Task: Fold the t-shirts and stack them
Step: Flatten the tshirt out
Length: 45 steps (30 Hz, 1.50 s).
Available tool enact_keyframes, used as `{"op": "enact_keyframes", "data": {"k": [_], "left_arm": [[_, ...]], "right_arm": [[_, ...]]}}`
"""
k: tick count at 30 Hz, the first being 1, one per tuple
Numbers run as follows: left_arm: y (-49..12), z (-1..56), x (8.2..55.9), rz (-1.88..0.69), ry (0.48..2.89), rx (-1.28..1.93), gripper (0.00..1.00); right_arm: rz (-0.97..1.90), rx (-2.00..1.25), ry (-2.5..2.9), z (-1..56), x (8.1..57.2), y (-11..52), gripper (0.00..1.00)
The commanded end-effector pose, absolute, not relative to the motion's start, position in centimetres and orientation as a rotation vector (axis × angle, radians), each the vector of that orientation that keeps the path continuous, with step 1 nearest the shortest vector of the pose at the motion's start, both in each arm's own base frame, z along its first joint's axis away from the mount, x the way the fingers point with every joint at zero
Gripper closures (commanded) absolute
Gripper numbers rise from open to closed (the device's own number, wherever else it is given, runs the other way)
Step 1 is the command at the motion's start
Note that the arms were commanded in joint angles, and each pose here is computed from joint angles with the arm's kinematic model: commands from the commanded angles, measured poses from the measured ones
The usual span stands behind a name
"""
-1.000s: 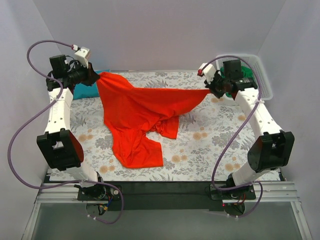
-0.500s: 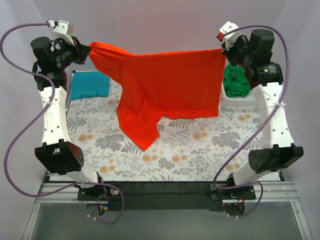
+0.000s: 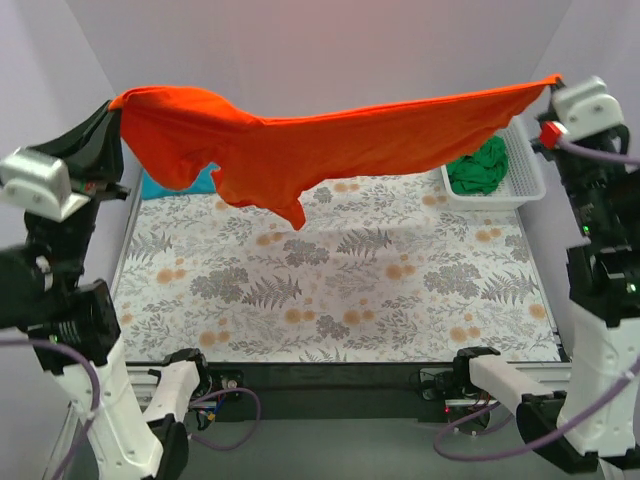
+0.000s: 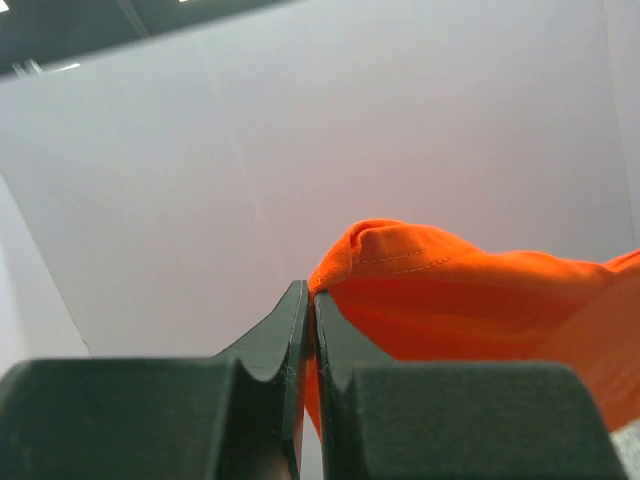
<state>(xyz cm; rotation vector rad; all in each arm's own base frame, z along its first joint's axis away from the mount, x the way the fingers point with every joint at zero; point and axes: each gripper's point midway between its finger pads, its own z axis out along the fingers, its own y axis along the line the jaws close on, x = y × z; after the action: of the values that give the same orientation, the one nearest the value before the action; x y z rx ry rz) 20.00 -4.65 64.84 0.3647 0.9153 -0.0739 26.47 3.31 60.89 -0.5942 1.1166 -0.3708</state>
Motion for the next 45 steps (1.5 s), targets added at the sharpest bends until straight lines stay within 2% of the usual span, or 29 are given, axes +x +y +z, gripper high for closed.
{"op": "enact_keyframes", "data": {"k": [1,6,11,15,18,19,20,22,23,25,26,31,32,37,40,43,44,45], "left_arm": [[-3.3,65.5,18.6,-0.003,0.877,0.287,1.00],[-3.6,67.2,15.1,0.040,0.813,0.282,1.00],[-4.2,65.5,15.9,0.024,0.881,0.330,1.00],[-4.6,59.1,19.3,-0.037,1.031,0.388,1.00],[-5.2,52.5,21.9,-0.121,1.169,0.447,1.00],[-5.7,50.9,22.4,-0.156,1.201,0.471,1.00],[-5.6,47.6,23.8,-0.193,1.272,0.472,1.00],[-5.4,44.7,25.2,-0.214,1.333,0.483,1.00],[-5.1,41.7,26.4,-0.244,1.399,0.469,1.00],[-4.5,38.1,28.6,-0.265,1.488,0.459,1.00],[-4.2,36.4,29.5,-0.274,1.525,0.444,1.00],[-1.6,25.6,35.7,-0.292,1.771,0.321,1.00],[-1.2,25.0,36.6,-0.280,1.773,0.308,1.00],[0.6,20.9,41.8,-0.253,1.890,0.208,1.00],[0.2,21.6,44.5,-0.228,1.860,0.232,1.00],[-1.2,19.7,47.6,-0.225,1.886,0.285,1.00],[-1.3,21.0,49.3,-0.199,1.851,0.295,1.00],[-1.7,18.4,50.7,-0.201,1.898,0.312,1.00]], "right_arm": [[-0.453,-0.476,0.972,64.8,22.5,1.4,0.99],[-0.506,-0.439,0.844,68.0,18.0,0.7,0.99],[-0.553,-0.483,0.866,67.3,20.0,0.8,0.99],[-0.529,-0.600,0.962,62.4,25.0,2.3,0.99],[-0.494,-0.699,1.070,56.3,29.5,3.5,0.99],[-0.469,-0.752,1.144,52.4,31.7,4.0,0.99],[-0.448,-0.786,1.153,50.9,32.8,4.5,0.99],[-0.393,-0.838,1.211,47.0,34.6,5.5,0.99],[-0.333,-0.895,1.273,43.2,36.1,6.4,0.99],[-0.282,-0.936,1.322,39.8,37.5,7.6,0.99],[-0.247,-0.975,1.395,35.7,38.9,8.1,0.99],[-0.191,-1.048,1.488,27.8,42.9,10.4,0.99],[-0.181,-1.056,1.548,25.2,44.1,10.5,0.99],[-0.221,-1.003,1.659,21.6,49.5,10.4,0.99],[-0.265,-0.968,1.654,22.3,51.6,10.1,0.99],[-0.288,-0.950,1.669,21.9,53.4,10.0,0.99],[-0.302,-0.945,1.693,20.9,54.2,9.8,0.99],[-0.298,-0.941,1.696,20.6,54.7,9.9,0.99]]}}
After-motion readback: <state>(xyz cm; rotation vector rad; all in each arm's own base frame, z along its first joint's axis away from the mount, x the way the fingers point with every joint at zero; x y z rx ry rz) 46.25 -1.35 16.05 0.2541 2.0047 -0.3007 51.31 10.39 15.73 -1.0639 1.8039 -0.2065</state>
